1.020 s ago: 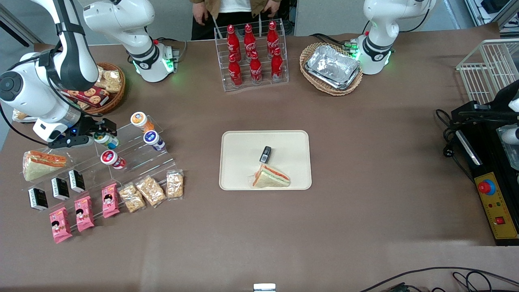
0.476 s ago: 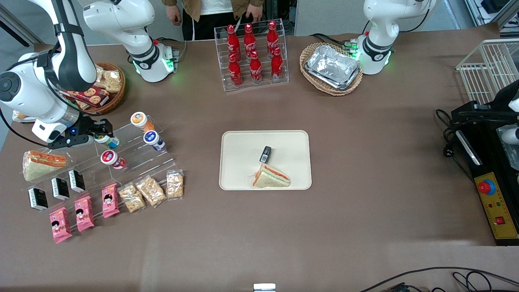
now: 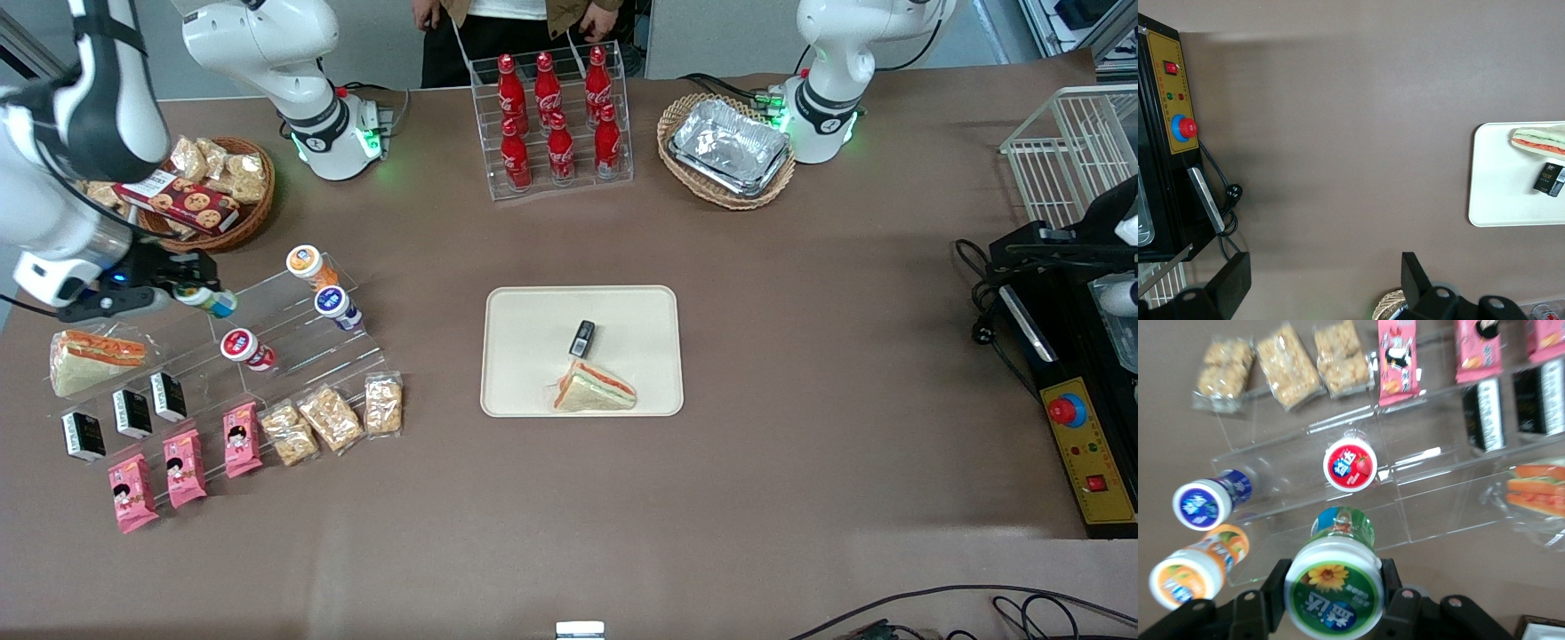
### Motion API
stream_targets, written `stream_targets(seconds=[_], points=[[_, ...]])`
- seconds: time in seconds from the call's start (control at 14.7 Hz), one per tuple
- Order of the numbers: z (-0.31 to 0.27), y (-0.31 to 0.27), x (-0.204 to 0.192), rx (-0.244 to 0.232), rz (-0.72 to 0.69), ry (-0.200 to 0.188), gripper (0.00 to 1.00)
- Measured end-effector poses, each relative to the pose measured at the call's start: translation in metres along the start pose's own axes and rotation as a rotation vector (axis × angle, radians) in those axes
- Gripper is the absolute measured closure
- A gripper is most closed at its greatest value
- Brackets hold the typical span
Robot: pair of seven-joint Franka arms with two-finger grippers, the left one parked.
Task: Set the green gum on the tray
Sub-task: 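Lift the green tub and carry it toward the cream tray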
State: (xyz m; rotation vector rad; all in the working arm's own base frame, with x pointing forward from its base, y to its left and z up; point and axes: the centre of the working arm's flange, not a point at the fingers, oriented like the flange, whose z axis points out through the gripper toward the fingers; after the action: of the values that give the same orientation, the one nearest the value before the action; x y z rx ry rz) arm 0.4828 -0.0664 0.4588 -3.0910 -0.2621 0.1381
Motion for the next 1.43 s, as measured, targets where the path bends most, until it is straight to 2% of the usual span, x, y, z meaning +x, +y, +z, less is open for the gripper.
stream_targets(seconds=[0.2,0.48,0.54,0.68,0.82,1.16,1.43], points=[[-0.057,-0.009,0.009,-0.007,-0.021,0.003,0.41],[-0.124,-0.028,0.019,0.005,-0.033,-0.042,0.41],[-0.136,-0.041,0.022,0.024,-0.019,-0.051,0.41],[-0.148,-0.076,0.028,0.097,0.043,-0.069,0.41],[-0.151,-0.118,0.033,0.12,0.098,-0.081,0.41],[-0.152,-0.272,0.025,0.068,0.247,-0.105,0.41],[-0.109,-0.357,0.037,0.022,0.299,-0.099,0.41]])
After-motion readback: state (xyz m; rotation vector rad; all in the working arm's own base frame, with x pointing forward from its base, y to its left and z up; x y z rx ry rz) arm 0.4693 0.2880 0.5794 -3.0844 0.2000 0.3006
